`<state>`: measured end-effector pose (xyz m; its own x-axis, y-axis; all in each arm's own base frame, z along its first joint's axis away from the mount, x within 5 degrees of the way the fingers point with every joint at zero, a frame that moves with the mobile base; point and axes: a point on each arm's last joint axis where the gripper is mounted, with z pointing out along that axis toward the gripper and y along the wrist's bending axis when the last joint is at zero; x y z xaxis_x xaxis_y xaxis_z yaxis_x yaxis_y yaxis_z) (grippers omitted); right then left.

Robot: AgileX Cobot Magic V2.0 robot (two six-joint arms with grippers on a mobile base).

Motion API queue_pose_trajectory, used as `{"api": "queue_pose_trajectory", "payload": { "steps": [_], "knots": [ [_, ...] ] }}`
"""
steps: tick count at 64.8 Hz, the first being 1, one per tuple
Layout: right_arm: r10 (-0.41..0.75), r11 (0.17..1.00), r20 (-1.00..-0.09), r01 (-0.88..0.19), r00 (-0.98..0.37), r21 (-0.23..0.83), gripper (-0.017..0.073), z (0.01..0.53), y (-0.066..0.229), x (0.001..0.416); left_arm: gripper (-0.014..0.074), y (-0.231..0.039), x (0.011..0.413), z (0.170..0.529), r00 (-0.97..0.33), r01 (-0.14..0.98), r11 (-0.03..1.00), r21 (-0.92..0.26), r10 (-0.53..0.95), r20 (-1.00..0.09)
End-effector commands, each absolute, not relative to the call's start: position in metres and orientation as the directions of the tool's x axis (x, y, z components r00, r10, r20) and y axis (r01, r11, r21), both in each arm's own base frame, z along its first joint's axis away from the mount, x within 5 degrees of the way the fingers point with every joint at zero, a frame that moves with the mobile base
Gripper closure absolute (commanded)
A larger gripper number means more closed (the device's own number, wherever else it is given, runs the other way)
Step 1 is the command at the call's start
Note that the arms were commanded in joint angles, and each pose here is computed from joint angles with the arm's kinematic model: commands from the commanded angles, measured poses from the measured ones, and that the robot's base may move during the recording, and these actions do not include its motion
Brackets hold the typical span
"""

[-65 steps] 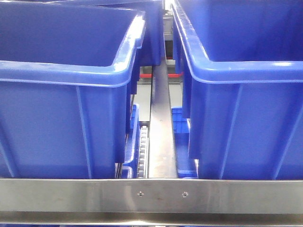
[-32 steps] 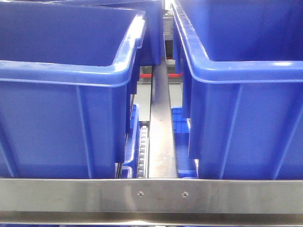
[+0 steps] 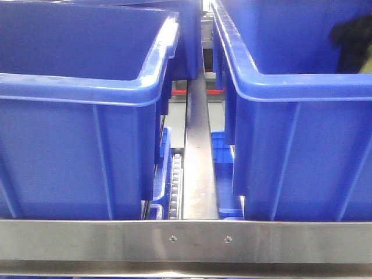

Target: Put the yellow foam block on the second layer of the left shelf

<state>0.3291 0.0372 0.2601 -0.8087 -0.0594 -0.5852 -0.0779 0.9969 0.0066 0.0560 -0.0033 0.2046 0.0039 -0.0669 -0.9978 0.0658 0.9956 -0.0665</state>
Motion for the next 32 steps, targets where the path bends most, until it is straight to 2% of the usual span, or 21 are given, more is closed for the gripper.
{"api": "queue_pose_trajectory", "payload": {
  "steps": [1, 22, 27, 32],
  "knots": [
    [-0.09, 0.994, -0.66, -0.106, -0.746, -0.016, 0.0246, 0.272, 0.039, 0.344, 0.0457, -0.005, 0.057, 0.203, 0.056, 0.086, 0.993, -0.075, -0.08, -0.995],
    [-0.125, 0.991, -0.619, -0.127, -0.776, -0.04, 0.0232, 0.251, 0.04, 0.355, 0.0457, -0.005, 0.057, 0.203, 0.056, 0.086, 0.993, -0.075, -0.08, -0.995],
    [-0.13, 0.99, -0.619, -0.13, -0.775, -0.046, 0.0177, 0.251, 0.039, 0.355, 0.0457, -0.005, 0.057, 0.203, 0.056, 0.086, 0.993, -0.075, -0.08, -0.995],
    [-0.13, 0.99, -0.619, -0.13, -0.774, -0.046, 0.0071, 0.251, 0.039, 0.356, 0.0457, -0.005, 0.057, 0.203, 0.056, 0.086, 0.993, -0.075, -0.08, -0.995]
  ]
}}
